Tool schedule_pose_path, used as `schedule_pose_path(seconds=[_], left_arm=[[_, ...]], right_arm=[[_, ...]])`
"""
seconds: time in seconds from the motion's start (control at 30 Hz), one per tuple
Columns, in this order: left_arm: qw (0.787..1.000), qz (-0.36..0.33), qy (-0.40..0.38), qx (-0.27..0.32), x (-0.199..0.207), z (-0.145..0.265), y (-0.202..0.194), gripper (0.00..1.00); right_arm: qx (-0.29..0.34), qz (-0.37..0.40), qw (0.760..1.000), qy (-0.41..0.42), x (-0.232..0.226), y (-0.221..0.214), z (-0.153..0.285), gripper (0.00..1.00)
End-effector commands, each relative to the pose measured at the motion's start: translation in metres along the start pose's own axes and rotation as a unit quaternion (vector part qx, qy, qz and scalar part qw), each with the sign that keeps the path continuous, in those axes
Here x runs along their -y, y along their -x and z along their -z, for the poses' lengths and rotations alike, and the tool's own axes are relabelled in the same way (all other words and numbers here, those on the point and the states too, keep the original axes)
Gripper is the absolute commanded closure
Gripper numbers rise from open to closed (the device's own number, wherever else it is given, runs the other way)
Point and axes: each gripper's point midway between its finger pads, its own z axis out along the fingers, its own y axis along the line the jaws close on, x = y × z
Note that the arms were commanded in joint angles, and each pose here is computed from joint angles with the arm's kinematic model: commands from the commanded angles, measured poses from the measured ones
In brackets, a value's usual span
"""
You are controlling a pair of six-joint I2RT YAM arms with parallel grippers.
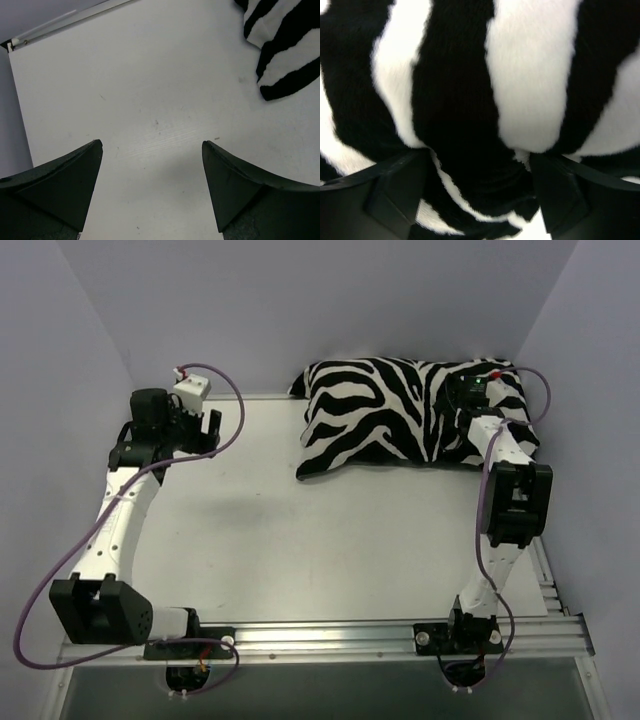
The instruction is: Remove the pillowcase from the pillow
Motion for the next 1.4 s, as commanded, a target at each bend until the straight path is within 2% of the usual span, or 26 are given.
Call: schedule_pose_path(seconds=[0.0, 0.07, 0.1, 0.13, 0.17, 0.2, 0.27, 0.37, 0.4, 0.47, 0.53, 0.63, 0.73, 0.87, 1.0, 1.07, 1.1, 1.13, 1.17, 1.2, 1.3, 1.37], left_arm=[[0.998, -0.008, -0.014, -0.055, 0.009, 0.045, -0.014, 0.09], [0.998, -0.011, -0.019, -0.054, 0.013, 0.059, -0.016, 0.1], [0.998, -0.012, -0.019, -0.053, 0.015, 0.063, -0.016, 0.1], [0.998, -0.011, -0.018, -0.052, 0.016, 0.071, -0.018, 0.09], [0.998, -0.011, -0.021, -0.053, 0.018, 0.073, -0.019, 0.09], [0.998, -0.007, -0.021, -0.057, 0.019, 0.075, -0.023, 0.09], [0.998, -0.003, -0.021, -0.061, 0.021, 0.082, -0.028, 0.1], [0.997, 0.003, -0.021, -0.069, 0.022, 0.086, -0.032, 0.09], [0.997, 0.006, -0.017, -0.069, 0.021, 0.088, -0.03, 0.1], [0.997, 0.008, -0.015, -0.07, 0.021, 0.091, -0.029, 0.1], [0.998, 0.008, -0.014, -0.066, 0.021, 0.096, -0.026, 0.1], [0.998, 0.007, -0.013, -0.059, 0.021, 0.102, -0.023, 0.1], [0.998, 0.009, -0.015, -0.056, 0.023, 0.107, -0.022, 0.09], [0.998, 0.006, -0.022, -0.053, 0.026, 0.112, -0.02, 0.1], [0.998, -0.004, -0.043, -0.039, 0.032, 0.121, -0.009, 0.09], [0.997, -0.012, -0.071, -0.027, 0.042, 0.127, -0.001, 0.06], [0.992, -0.026, -0.126, 0.001, 0.06, 0.136, 0.014, 0.02], [0.986, -0.029, -0.162, 0.009, 0.073, 0.142, 0.019, 0.06], [0.979, -0.031, -0.198, 0.024, 0.086, 0.148, 0.027, 0.06], [0.964, -0.029, -0.261, 0.046, 0.109, 0.16, 0.038, 0.06], [0.945, -0.031, -0.311, 0.092, 0.132, 0.174, 0.076, 0.06], [0.941, -0.031, -0.322, 0.096, 0.141, 0.171, 0.088, 0.06]], right_arm=[[-0.058, -0.017, 0.997, 0.038, -0.02, -0.023, -0.022, 0.23], [-0.076, -0.022, 0.994, 0.069, -0.033, -0.03, -0.029, 0.36], [-0.09, -0.023, 0.993, 0.079, -0.037, -0.036, -0.032, 0.51], [-0.092, -0.023, 0.992, 0.085, -0.039, -0.036, -0.03, 0.55], [-0.089, -0.022, 0.991, 0.093, -0.044, -0.033, -0.028, 0.65], [-0.082, -0.021, 0.991, 0.105, -0.049, -0.025, -0.018, 0.84], [-0.051, -0.007, 0.991, 0.127, -0.063, 0.001, 0.009, 1.0], [0.008, 0.024, 0.989, 0.143, -0.078, 0.041, 0.052, 1.0], [0.054, 0.045, 0.984, 0.166, -0.093, 0.075, 0.089, 1.0], [0.098, 0.073, 0.976, 0.18, -0.109, 0.101, 0.133, 1.0], [0.179, 0.11, 0.956, 0.206, -0.127, 0.147, 0.202, 1.0], [0.246, 0.166, 0.926, 0.234, -0.151, 0.168, 0.28, 1.0], [0.305, 0.185, 0.894, 0.27, -0.166, 0.196, 0.358, 1.0], [0.337, 0.206, 0.867, 0.305, -0.176, 0.203, 0.413, 1.0], [0.293, 0.214, 0.848, 0.387, -0.205, 0.163, 0.438, 1.0], [0.261, 0.229, 0.835, 0.427, -0.229, 0.122, 0.451, 1.0], [0.244, 0.24, 0.836, 0.428, -0.238, 0.101, 0.445, 1.0], [0.24, 0.243, 0.842, 0.418, -0.243, 0.09, 0.441, 1.0], [0.221, 0.253, 0.837, 0.432, -0.254, 0.065, 0.449, 1.0], [0.204, 0.262, 0.839, 0.431, -0.264, 0.047, 0.439, 1.0], [0.167, 0.258, 0.836, 0.454, -0.287, 0.008, 0.441, 1.0], [0.155, 0.252, 0.835, 0.464, -0.299, -0.008, 0.443, 1.0]])
